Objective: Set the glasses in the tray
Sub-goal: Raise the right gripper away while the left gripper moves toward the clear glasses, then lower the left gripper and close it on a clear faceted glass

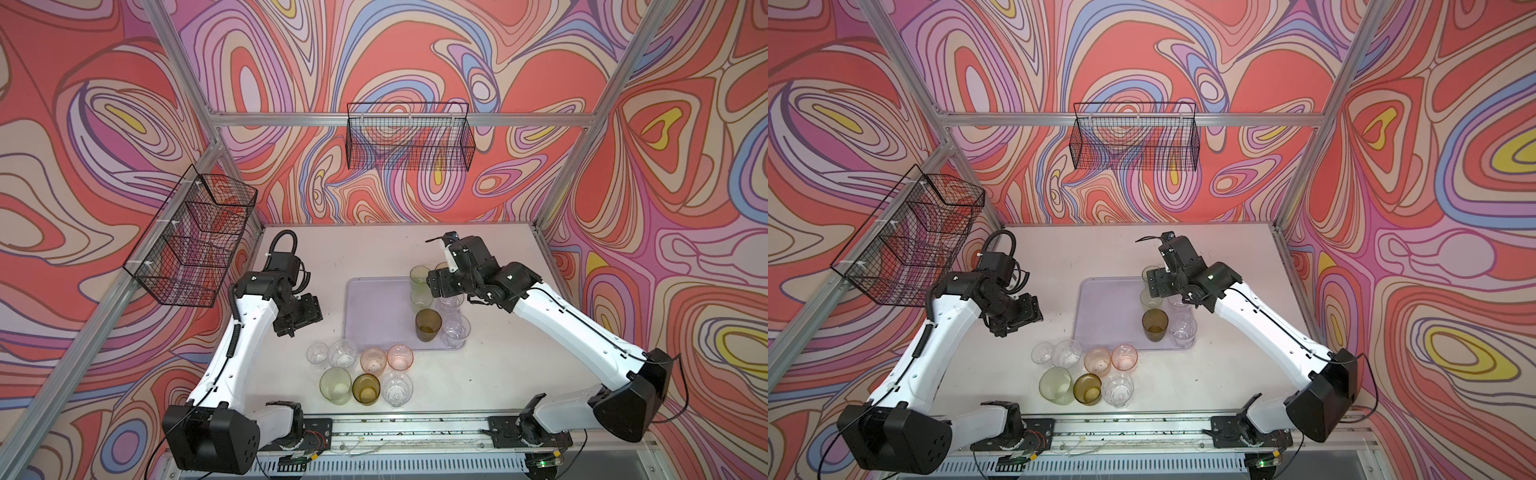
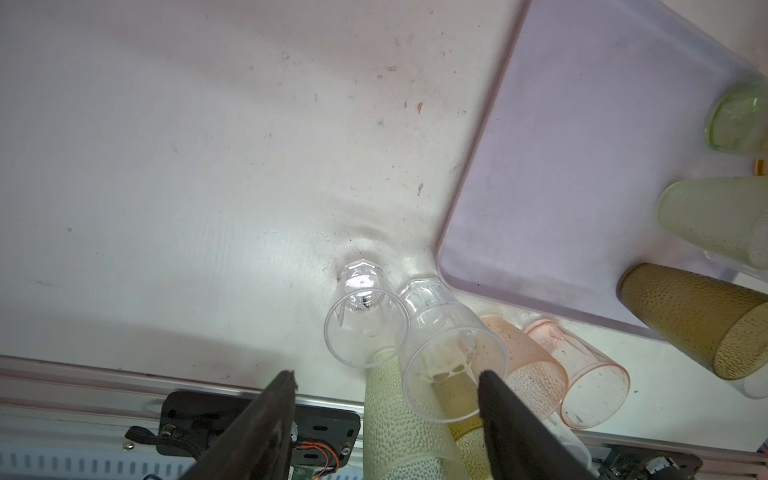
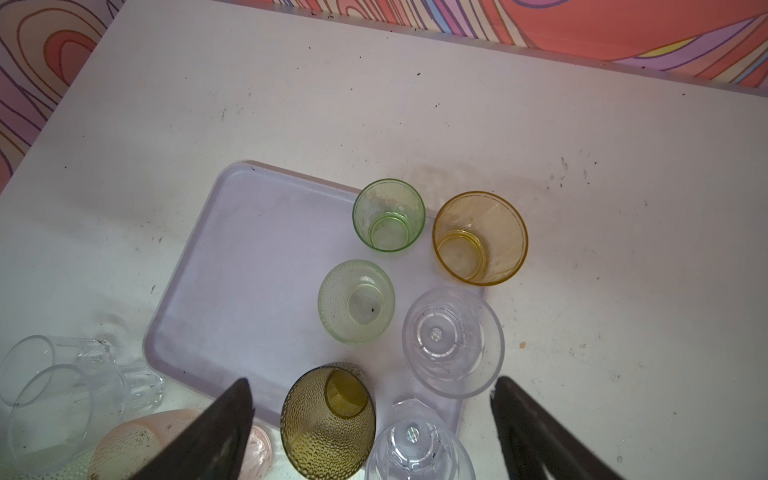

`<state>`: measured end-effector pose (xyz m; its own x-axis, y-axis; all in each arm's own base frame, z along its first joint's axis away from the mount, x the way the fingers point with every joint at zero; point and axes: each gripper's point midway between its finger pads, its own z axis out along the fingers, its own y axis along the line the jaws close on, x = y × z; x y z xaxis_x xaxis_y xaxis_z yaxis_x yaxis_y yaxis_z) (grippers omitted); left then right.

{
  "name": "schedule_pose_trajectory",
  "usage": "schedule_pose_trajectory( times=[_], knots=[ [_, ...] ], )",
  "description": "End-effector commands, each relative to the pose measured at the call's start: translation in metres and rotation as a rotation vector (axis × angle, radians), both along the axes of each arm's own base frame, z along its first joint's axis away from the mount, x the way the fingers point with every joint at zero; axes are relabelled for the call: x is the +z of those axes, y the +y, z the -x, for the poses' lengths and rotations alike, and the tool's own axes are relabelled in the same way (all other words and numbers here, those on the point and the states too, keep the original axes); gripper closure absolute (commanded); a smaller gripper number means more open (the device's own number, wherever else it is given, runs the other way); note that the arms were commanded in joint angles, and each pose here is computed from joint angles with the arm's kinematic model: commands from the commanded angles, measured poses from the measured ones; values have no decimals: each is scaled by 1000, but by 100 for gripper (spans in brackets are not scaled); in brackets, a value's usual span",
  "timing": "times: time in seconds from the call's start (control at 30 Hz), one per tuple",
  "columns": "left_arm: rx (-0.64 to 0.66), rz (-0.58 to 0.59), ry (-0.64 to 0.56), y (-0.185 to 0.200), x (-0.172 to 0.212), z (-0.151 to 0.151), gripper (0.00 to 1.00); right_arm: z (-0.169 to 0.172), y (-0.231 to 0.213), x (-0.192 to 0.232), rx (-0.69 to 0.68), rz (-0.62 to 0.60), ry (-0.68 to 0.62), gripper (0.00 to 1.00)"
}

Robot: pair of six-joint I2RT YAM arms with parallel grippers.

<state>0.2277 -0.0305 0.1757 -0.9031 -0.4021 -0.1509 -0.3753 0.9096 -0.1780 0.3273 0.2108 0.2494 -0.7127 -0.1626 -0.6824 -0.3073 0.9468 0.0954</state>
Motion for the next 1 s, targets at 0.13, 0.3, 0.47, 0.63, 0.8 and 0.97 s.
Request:
schedule_pose_trajectory(
  times=[0.13,0.3,0.47,0.63,0.8,0.97],
  knots=[
    [123,-20,123,9,-16,29,33,3,-3,7,-4,-14,-2,9],
    [194,-54,159,16,-29,43,38,6,-3,9,1,-29,-4,9],
    [251,-49,175,17,-41,49,38,10,-3,12,1,-55,-12,10],
    [294,-42,193,16,-49,50,40,13,-4,8,1,-56,5,10],
    [312,-31,227,14,-63,52,44,15,-5,6,-2,-55,9,11],
    [341,-37,225,16,-70,52,47,16,-5,4,-3,-60,14,11]
  ],
)
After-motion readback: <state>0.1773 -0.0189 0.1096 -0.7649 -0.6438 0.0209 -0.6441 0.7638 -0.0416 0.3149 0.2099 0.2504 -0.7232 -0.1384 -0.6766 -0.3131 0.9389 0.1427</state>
